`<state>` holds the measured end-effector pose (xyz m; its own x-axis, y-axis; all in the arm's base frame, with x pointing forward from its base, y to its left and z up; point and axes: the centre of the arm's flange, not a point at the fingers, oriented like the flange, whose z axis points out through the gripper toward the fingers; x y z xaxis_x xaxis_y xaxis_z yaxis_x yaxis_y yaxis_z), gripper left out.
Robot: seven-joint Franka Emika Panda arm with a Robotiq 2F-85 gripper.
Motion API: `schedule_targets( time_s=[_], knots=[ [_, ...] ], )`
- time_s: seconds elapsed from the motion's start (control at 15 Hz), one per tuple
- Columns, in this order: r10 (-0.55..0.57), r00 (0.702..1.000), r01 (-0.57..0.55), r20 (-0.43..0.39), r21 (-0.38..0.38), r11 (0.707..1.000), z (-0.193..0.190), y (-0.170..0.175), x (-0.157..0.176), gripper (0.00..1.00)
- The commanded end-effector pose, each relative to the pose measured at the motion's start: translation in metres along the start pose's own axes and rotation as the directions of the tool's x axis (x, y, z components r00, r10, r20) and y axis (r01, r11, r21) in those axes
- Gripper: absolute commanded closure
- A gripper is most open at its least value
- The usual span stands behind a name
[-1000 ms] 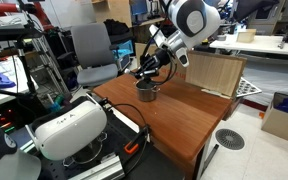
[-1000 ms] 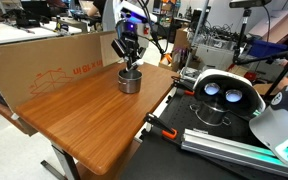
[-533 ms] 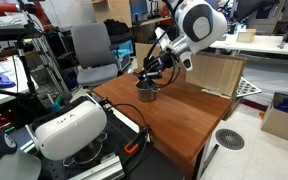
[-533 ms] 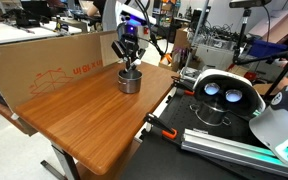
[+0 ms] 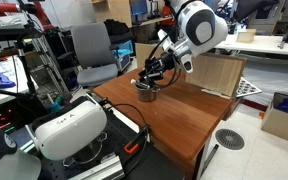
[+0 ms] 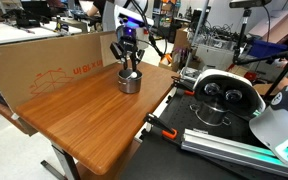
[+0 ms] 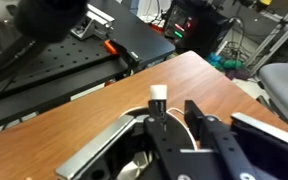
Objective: Pick up the marker and put it inside the silver pot
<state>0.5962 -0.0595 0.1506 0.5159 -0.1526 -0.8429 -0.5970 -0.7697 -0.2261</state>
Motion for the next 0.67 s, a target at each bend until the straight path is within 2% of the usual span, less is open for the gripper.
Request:
schedule_targets(
  time_s=[0.0, 0.27, 0.33, 0.6],
  knots=[
    [0.013, 0.999, -0.012, 0.039, -0.006, 1.0, -0.007, -0.007, 0.006, 0.33],
    [0.003, 1.0, -0.003, 0.03, -0.011, 1.0, -0.009, -0.009, 0.003, 0.03],
    [-0.005, 1.0, 0.005, 0.021, -0.013, 1.0, -0.009, -0.01, 0.001, 0.0],
    [-0.032, 0.999, 0.032, -0.023, -0.029, 0.999, -0.011, -0.013, -0.011, 0.0]
  ],
)
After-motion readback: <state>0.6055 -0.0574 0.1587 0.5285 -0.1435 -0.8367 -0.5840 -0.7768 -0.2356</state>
